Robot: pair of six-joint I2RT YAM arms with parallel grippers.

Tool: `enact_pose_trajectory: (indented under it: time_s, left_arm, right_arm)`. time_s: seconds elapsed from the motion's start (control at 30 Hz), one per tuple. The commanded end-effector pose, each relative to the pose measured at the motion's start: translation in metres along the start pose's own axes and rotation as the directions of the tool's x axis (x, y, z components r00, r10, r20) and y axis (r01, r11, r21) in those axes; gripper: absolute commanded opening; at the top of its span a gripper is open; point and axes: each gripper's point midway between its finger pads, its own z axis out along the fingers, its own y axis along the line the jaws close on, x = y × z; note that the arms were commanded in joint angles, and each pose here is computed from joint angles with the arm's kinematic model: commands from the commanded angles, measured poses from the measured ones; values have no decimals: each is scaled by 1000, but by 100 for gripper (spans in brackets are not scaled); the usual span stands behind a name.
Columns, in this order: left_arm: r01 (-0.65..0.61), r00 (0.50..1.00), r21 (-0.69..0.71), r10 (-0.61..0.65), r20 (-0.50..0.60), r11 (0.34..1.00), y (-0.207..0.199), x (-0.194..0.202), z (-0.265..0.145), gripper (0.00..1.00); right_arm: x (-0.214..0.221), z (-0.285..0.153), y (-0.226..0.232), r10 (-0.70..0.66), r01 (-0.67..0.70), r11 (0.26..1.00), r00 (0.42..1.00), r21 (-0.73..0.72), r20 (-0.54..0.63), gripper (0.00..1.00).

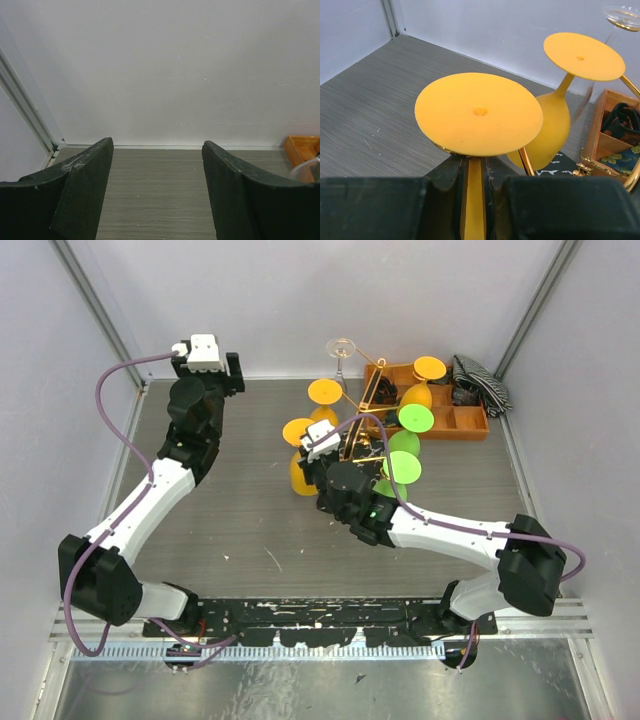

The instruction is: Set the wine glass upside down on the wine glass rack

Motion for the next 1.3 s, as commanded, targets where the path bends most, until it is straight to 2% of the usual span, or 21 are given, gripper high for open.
enact_pose_trajectory:
  time_s: [0.0, 0.1, 0.23, 0.3, 0.73, 0.97, 1.13, 1.27]
  left_arm:
    - [30, 998, -10, -30, 47, 999, 7, -14, -4, 79]
    - [30, 998, -12, -30, 47, 999, 8, -13, -5, 79]
    - [31, 998, -17, -31, 46, 999, 10, -11, -6, 79]
    - [32, 999, -18, -31, 44, 999, 10, -10, -6, 79]
    - [34, 999, -23, -33, 40, 999, 12, -7, -6, 78]
    - [39, 998, -27, -38, 43, 999, 14, -8, -7, 78]
    - [41, 998, -29, -40, 41, 999, 14, -7, -7, 78]
    - [44, 998, -28, -43, 39, 999, 14, -7, -7, 78]
  right_arm:
    - [-32, 6, 12, 14, -6, 997, 993, -71, 116, 1]
    - [-31, 8, 13, 1, 8, 997, 992, -79, 122, 2]
    - [-31, 8, 10, -9, 19, 997, 992, -76, 126, 18]
    - [-32, 8, 11, -7, 19, 996, 992, -88, 129, 22]
    - [-34, 1, 30, -12, 48, 976, 985, -211, 170, 26]
    - [-35, -5, 33, -34, 86, 967, 976, -239, 213, 27]
    - [-38, -10, 31, -34, 88, 967, 975, -241, 218, 14]
    - [-37, -16, 25, -35, 85, 968, 977, -235, 210, 13]
